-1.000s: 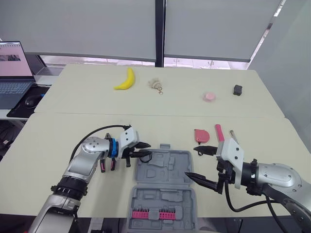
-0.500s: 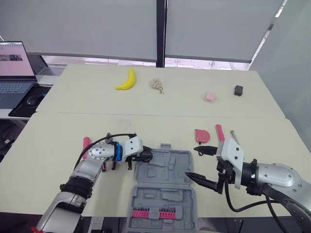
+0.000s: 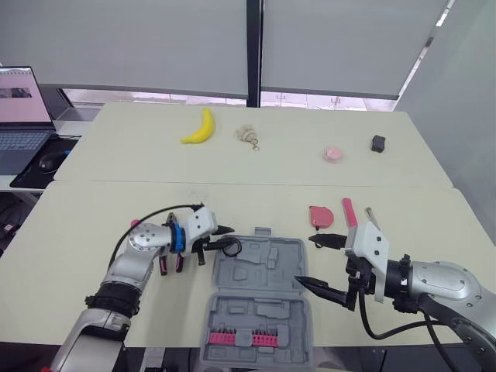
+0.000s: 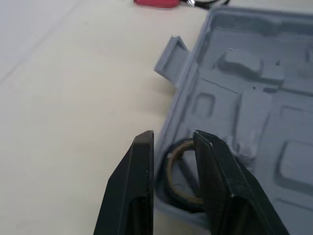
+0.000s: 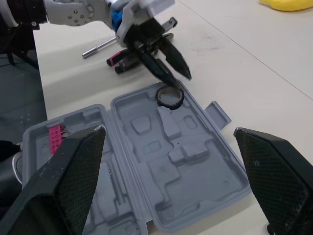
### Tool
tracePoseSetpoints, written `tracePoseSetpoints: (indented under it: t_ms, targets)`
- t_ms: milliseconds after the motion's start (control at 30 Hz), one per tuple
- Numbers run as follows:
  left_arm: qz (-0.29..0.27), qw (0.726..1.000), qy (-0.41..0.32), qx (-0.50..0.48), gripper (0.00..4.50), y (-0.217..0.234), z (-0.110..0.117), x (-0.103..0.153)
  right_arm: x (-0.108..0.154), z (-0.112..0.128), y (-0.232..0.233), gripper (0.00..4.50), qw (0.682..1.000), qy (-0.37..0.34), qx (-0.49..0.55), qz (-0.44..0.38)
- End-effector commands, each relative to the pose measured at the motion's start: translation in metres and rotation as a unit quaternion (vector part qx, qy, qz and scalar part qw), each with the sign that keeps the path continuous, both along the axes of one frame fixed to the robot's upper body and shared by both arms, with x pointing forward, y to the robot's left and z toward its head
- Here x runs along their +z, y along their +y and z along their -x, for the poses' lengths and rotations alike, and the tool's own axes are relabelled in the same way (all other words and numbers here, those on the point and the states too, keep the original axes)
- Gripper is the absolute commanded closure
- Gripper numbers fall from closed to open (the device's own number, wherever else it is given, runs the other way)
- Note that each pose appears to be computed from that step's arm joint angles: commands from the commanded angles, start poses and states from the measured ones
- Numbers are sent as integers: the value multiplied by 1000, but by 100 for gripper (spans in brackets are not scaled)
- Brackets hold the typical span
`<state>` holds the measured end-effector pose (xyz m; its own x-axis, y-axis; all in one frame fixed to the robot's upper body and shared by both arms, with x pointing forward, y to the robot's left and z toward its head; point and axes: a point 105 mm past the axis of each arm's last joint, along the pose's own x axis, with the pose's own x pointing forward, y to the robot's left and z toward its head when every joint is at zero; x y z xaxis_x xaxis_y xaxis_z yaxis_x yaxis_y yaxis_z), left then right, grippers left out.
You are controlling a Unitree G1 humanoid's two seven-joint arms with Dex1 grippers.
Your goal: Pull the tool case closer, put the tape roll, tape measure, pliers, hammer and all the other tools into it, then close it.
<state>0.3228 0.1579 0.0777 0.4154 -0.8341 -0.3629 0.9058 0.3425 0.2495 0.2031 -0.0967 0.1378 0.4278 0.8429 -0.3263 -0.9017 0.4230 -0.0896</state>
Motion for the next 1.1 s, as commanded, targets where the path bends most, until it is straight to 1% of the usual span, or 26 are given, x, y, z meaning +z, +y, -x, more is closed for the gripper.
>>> tracePoseSetpoints:
  t_ms: [33,100,167,200,300,367,467,500,533,600,633,667,800,833,933,1100]
  targets:
    - [39,999,-16,12,324,4,1,34,13,0,1,0,1000,-29,5,-10]
    - [50,998,-18,18,324,10,3,46,16,-3,0,0,999,-35,0,-13]
    - [57,998,-19,37,324,28,6,57,19,-8,-9,0,999,-45,-18,-10]
    - [58,996,-17,68,324,44,6,60,21,-11,-19,0,998,-50,-38,-4]
    - [58,988,-21,141,324,81,9,64,24,-12,-46,0,995,-53,-79,16]
    - [61,984,-22,168,324,94,11,65,24,-11,-57,0,994,-52,-92,28]
    - [66,963,-27,261,324,136,20,66,25,-6,-83,0,990,-50,-126,51]
    - [66,956,-27,285,286,147,23,65,26,-5,-90,0,988,-49,-135,56]
    - [62,949,-21,309,265,160,32,61,24,-2,-98,0,986,-46,-147,65]
    - [49,936,-1,348,199,184,52,50,20,3,-114,0,982,-38,-171,74]
    - [43,929,9,366,178,195,62,44,18,5,-121,0,979,-36,-184,80]
    - [39,923,20,383,140,204,70,40,16,7,-128,0,977,-35,-193,84]
    - [11,903,73,423,12,232,107,17,6,15,-149,0,970,-18,-218,103]
    - [7,901,82,427,3,235,113,14,3,17,-153,0,969,-14,-221,107]
    - [-3,889,110,445,3,246,131,2,-4,25,-165,0,966,7,-230,116]
    - [-19,880,139,453,3,254,150,-11,-12,36,-175,0,965,31,-222,139]
